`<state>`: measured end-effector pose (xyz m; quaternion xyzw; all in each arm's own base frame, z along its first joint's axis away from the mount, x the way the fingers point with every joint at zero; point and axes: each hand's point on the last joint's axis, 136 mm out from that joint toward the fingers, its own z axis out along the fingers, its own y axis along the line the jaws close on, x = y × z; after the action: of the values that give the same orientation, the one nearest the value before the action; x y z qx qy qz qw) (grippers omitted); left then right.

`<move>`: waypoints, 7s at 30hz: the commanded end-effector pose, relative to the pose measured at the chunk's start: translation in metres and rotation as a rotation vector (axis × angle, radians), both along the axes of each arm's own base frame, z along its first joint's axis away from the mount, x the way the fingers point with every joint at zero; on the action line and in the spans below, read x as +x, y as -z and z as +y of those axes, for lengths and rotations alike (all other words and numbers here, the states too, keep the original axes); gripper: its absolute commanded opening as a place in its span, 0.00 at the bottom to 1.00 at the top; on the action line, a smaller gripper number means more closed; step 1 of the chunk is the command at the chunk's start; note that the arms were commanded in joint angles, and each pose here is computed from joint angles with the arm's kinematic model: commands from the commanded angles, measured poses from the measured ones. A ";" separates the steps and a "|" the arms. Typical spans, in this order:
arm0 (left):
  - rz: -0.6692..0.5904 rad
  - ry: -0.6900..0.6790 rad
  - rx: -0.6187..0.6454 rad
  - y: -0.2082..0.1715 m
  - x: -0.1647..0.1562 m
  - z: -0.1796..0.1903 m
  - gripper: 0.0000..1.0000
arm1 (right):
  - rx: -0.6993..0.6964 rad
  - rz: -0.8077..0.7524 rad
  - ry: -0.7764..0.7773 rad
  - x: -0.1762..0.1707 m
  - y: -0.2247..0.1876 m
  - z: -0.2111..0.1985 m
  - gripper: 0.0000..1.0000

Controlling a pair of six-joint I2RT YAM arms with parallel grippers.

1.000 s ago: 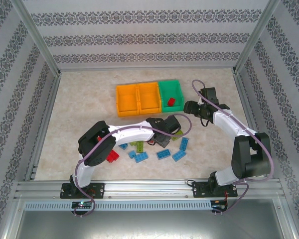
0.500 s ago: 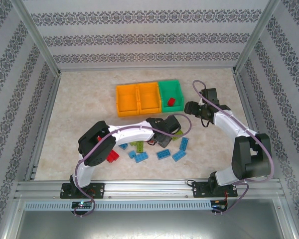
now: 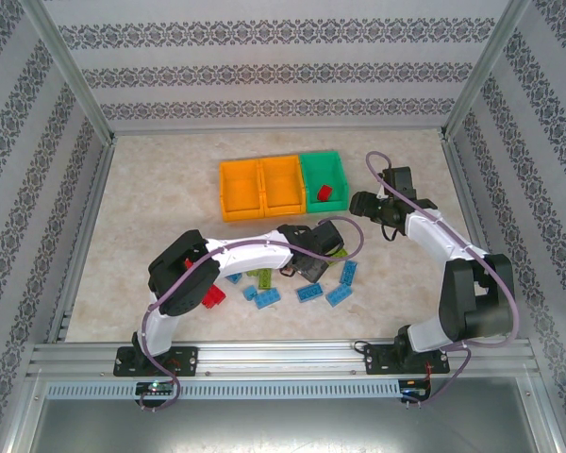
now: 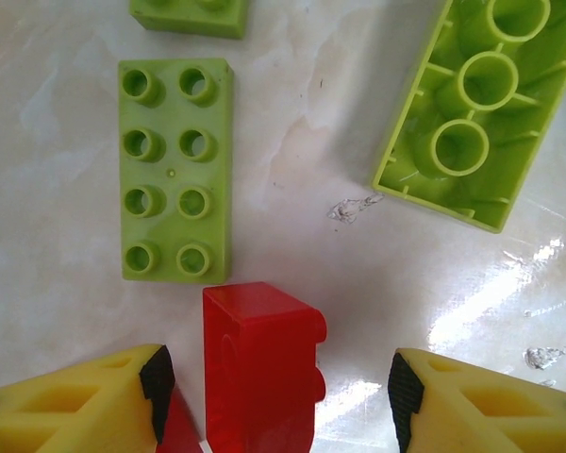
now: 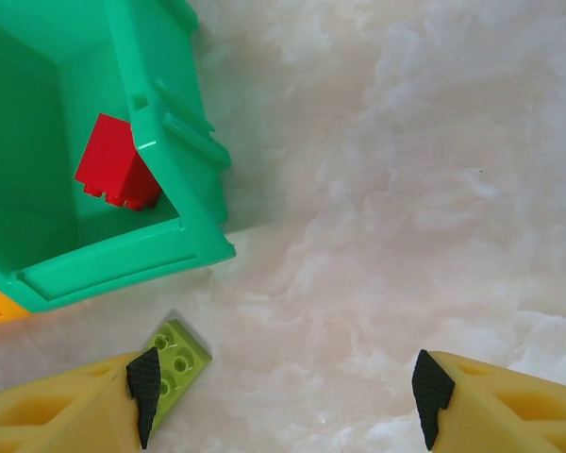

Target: Sort the legos into containers by color

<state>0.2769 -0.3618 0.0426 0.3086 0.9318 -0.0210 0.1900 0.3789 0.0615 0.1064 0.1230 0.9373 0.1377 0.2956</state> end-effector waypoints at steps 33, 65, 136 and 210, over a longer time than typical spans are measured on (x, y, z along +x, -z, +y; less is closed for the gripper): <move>0.012 -0.009 0.100 0.013 -0.003 0.010 0.28 | 0.016 -0.027 0.006 -0.003 -0.006 -0.007 0.76; -0.077 -0.123 -0.508 -0.124 0.205 -0.045 0.27 | 0.019 0.018 -0.067 -0.064 0.024 0.021 0.75; 0.028 0.107 -0.163 -0.012 0.067 0.016 0.87 | 0.064 0.070 0.023 -0.047 0.004 0.003 0.82; -0.060 -0.471 -0.267 -0.071 0.214 0.099 0.61 | 0.018 0.228 -0.058 -0.040 0.038 0.095 0.79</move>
<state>0.4929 -0.2707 0.1007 0.0768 0.9610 -0.0833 0.2521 0.3418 0.1540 0.0740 0.0995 0.9618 0.1568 0.2012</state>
